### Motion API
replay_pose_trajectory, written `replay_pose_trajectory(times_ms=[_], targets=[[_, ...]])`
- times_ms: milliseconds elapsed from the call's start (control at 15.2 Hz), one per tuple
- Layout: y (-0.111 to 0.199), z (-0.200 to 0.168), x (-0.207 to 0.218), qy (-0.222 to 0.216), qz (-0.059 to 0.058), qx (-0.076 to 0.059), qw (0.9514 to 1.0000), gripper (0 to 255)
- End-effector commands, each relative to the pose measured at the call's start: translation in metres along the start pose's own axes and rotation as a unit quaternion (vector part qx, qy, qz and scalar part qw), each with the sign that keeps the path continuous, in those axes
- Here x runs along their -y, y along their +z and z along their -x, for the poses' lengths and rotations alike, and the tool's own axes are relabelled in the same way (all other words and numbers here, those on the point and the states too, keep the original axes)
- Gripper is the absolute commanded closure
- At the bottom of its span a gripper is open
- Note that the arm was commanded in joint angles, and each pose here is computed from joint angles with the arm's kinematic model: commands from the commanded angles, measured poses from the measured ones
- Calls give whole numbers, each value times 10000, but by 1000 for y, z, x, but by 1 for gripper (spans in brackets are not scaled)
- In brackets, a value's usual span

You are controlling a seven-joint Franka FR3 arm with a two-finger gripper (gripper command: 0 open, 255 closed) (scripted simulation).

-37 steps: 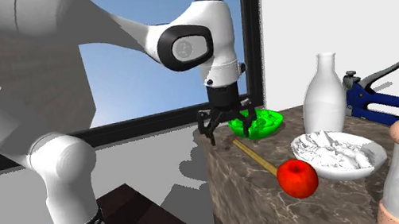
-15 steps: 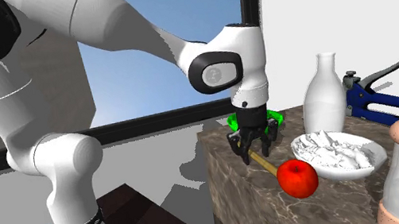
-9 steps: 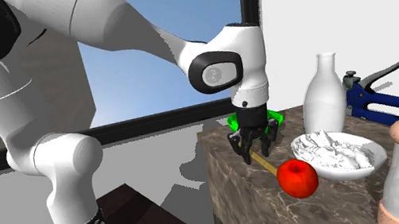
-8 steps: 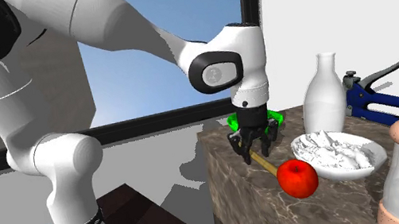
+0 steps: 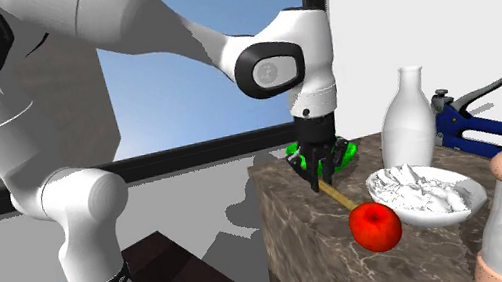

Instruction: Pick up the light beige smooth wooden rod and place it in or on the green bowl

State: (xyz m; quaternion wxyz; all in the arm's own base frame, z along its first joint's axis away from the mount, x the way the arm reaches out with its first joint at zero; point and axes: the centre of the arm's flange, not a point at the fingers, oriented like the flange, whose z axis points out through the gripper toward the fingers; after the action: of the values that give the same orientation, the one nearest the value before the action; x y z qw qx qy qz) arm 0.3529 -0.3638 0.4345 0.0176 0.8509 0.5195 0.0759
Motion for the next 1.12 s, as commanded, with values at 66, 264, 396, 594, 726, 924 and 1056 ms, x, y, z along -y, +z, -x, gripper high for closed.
replay_pose_trajectory(times_ms=[66, 264, 396, 594, 726, 924, 1056], targets=[[-17, -2, -2, 0, -2, 1, 10000, 255], [-33, -4, -4, 0, -2, 1, 10000, 255], [-43, -5, -5, 0, -2, 1, 10000, 255], [-59, -7, -7, 0, -2, 1, 10000, 255], [-69, -8, -8, 0, -2, 1, 10000, 255], [-85, -10, -9, 0, -2, 1, 10000, 255], [-95, -11, -11, 0, -2, 1, 10000, 255]])
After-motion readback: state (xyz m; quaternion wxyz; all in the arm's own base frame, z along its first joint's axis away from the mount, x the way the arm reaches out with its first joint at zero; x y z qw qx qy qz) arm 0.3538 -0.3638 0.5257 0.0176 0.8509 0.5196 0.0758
